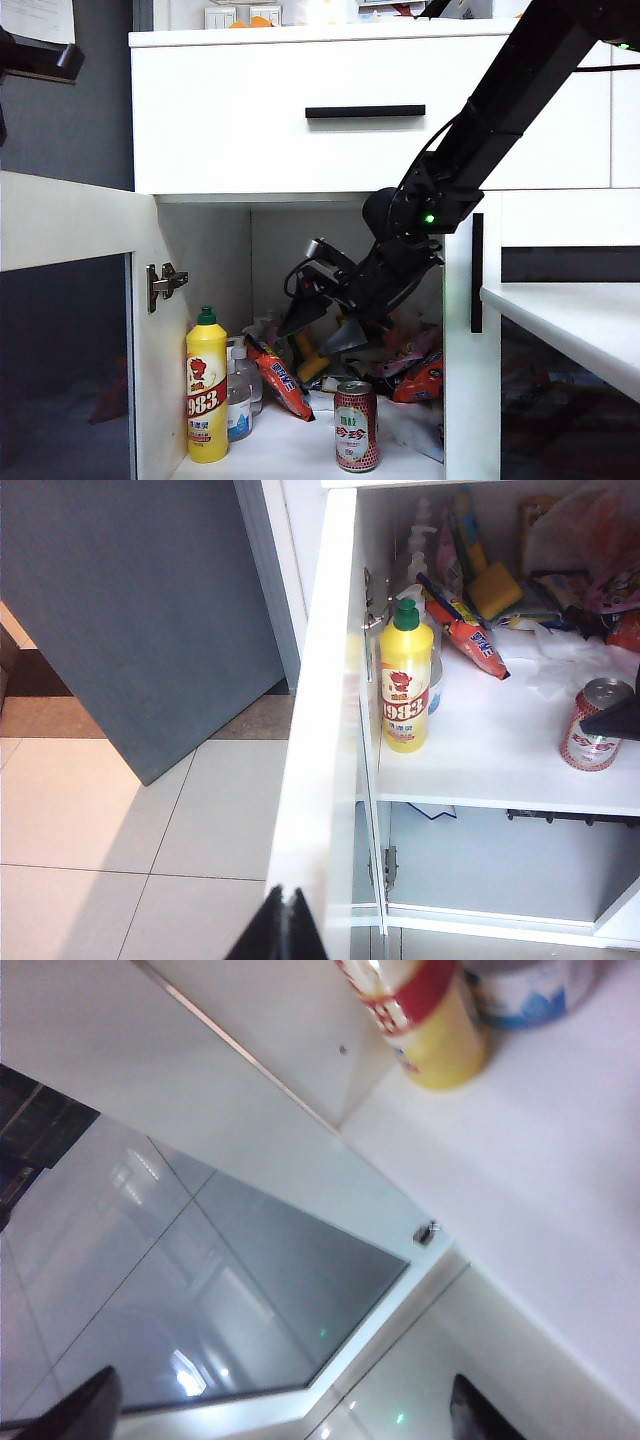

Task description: Open the left door of the white cabinet, pick up a can of beverage from the table on the right, place it inside the cabinet, and finally close the cabinet door.

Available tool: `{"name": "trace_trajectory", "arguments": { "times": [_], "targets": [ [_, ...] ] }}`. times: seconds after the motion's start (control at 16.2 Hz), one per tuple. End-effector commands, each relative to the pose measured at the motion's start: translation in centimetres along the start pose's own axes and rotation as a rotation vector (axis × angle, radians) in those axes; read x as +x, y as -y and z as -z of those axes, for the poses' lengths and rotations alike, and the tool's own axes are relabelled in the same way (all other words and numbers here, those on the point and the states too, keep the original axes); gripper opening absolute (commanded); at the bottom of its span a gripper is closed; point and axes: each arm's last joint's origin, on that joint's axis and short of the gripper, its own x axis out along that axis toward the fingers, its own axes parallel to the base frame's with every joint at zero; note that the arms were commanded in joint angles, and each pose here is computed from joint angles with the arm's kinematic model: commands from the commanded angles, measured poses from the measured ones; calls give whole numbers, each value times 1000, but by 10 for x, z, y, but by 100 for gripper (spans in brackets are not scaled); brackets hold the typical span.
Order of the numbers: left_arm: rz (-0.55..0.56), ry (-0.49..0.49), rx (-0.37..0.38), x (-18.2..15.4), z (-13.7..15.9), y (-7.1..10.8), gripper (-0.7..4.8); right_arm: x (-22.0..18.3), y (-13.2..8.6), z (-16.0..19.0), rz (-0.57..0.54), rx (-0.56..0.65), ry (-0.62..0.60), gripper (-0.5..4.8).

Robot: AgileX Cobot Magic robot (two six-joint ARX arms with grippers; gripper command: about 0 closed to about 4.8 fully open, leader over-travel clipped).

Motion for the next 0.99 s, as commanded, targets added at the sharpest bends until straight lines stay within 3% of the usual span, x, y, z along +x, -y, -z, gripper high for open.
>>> {"name": "trace_trajectory", "arguments": {
  "times": [0.06, 0.25, 0.49, 0.74, 0.99],
  "targets": [
    [-4, 8, -9, 0, -1, 0, -6, -11, -12, -16, 9, -35, 45, 424],
    [-3, 8, -9, 0, -1, 0, -6, -4, -21, -11, -5, -26, -3, 424],
    [-3, 7, -10, 0, -1, 0, -6, 5, -37, -9, -111, -8, -25, 423],
    [-4, 4, -5, -1, -1, 0, -6, 14, -52, -10, -122, -36, -19, 423],
    [-4, 2, -4, -1, 0, 0, -6, 24, -72, -11, -228, -38, -21, 423]
  ]
}}
